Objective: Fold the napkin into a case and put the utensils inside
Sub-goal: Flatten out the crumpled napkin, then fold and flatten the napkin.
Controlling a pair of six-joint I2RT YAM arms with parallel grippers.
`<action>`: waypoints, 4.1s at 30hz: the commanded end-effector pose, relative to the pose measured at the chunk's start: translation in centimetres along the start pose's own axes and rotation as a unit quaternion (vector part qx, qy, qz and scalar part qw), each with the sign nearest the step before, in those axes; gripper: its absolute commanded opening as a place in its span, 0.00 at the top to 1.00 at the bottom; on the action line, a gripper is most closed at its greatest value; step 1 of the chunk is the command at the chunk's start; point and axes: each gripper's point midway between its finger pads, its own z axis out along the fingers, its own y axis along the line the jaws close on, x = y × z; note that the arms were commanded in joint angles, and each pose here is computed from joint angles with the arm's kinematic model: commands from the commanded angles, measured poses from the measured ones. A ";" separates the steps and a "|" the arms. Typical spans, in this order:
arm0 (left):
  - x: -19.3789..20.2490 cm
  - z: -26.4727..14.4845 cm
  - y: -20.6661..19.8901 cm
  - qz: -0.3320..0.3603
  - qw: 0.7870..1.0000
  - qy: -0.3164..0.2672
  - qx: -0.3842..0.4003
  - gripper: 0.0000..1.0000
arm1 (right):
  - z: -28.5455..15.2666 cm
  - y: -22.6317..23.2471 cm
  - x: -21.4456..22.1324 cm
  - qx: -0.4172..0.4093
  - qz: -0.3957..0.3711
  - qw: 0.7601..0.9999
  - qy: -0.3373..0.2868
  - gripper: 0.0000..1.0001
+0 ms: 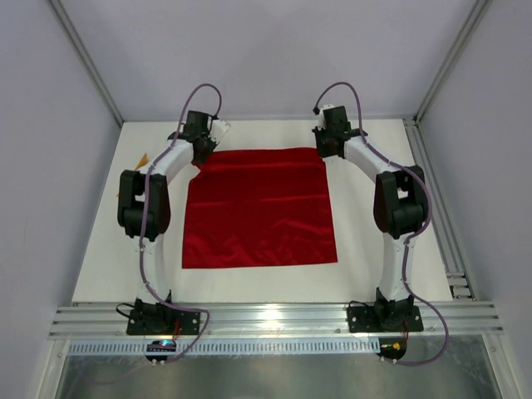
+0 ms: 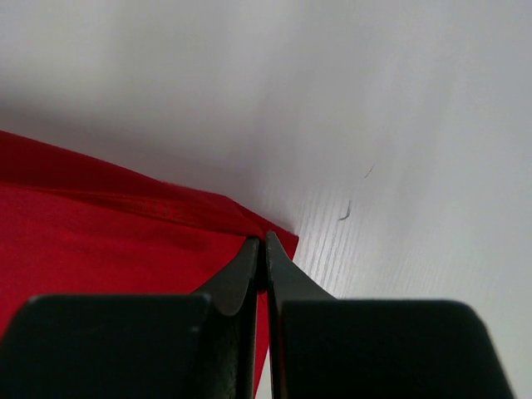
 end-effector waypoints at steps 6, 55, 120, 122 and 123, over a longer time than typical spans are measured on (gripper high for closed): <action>-0.8 -7.5 1.8 0.036 0.998 -0.053 -0.024 1.00 | -7.7 1.3 -0.3 -0.038 0.020 0.997 -0.066 0.97; 20.9 -20.9 -16.0 0.179 0.944 0.081 0.264 0.88 | -16.8 7.3 23.5 -0.066 0.126 0.977 0.161 0.97; 21.0 -16.2 -14.5 0.104 0.979 0.088 0.154 0.64 | -16.1 8.7 26.0 -0.086 0.196 0.965 0.151 0.89; 20.5 -17.6 -15.2 0.097 0.977 0.070 0.176 0.60 | -16.5 8.3 25.7 -0.077 0.195 0.967 0.142 0.89; 20.4 -18.0 -15.2 0.094 0.978 0.063 0.175 0.58 | -16.9 8.1 25.0 -0.075 0.195 0.969 0.129 0.89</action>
